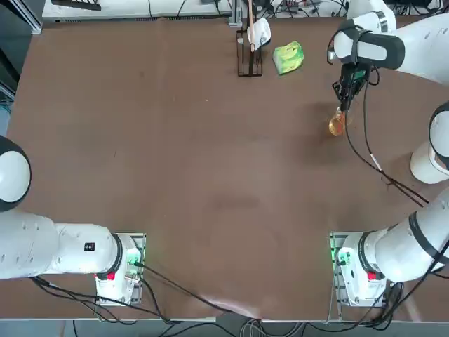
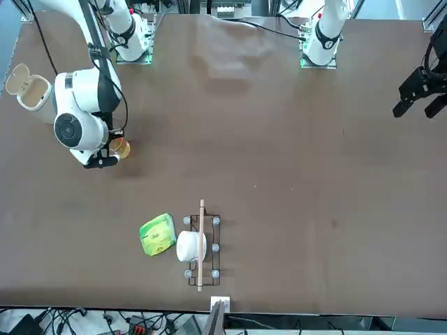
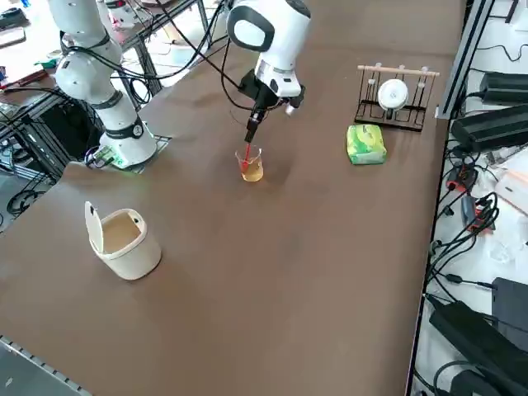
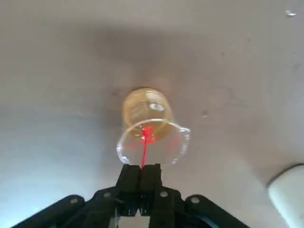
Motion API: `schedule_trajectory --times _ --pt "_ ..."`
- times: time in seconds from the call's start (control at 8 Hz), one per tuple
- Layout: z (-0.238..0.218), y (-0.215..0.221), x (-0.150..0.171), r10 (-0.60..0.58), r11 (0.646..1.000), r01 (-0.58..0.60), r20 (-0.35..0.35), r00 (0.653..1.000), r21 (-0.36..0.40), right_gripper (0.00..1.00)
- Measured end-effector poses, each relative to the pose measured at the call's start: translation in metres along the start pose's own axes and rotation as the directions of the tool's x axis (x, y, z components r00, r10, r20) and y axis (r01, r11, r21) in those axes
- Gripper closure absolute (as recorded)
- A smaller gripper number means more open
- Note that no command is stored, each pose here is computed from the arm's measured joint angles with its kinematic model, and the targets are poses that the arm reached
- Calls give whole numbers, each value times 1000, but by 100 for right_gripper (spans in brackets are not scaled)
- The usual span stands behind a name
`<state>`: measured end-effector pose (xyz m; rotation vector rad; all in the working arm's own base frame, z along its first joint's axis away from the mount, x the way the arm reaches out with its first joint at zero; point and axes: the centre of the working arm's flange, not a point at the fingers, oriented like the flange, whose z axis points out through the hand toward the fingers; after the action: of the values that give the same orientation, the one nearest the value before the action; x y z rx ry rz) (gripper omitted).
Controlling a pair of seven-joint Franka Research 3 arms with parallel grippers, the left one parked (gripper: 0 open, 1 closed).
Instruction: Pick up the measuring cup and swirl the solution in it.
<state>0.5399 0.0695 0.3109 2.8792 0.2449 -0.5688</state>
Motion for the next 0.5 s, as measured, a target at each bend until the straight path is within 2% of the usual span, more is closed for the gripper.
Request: schedule_trajectory --times 0.25,0.5 --pt "0 10 1 -23 998 22 -6 1000 -65 98" --pt "-7 13 5 -17 998 15 -34 999 -63 98"
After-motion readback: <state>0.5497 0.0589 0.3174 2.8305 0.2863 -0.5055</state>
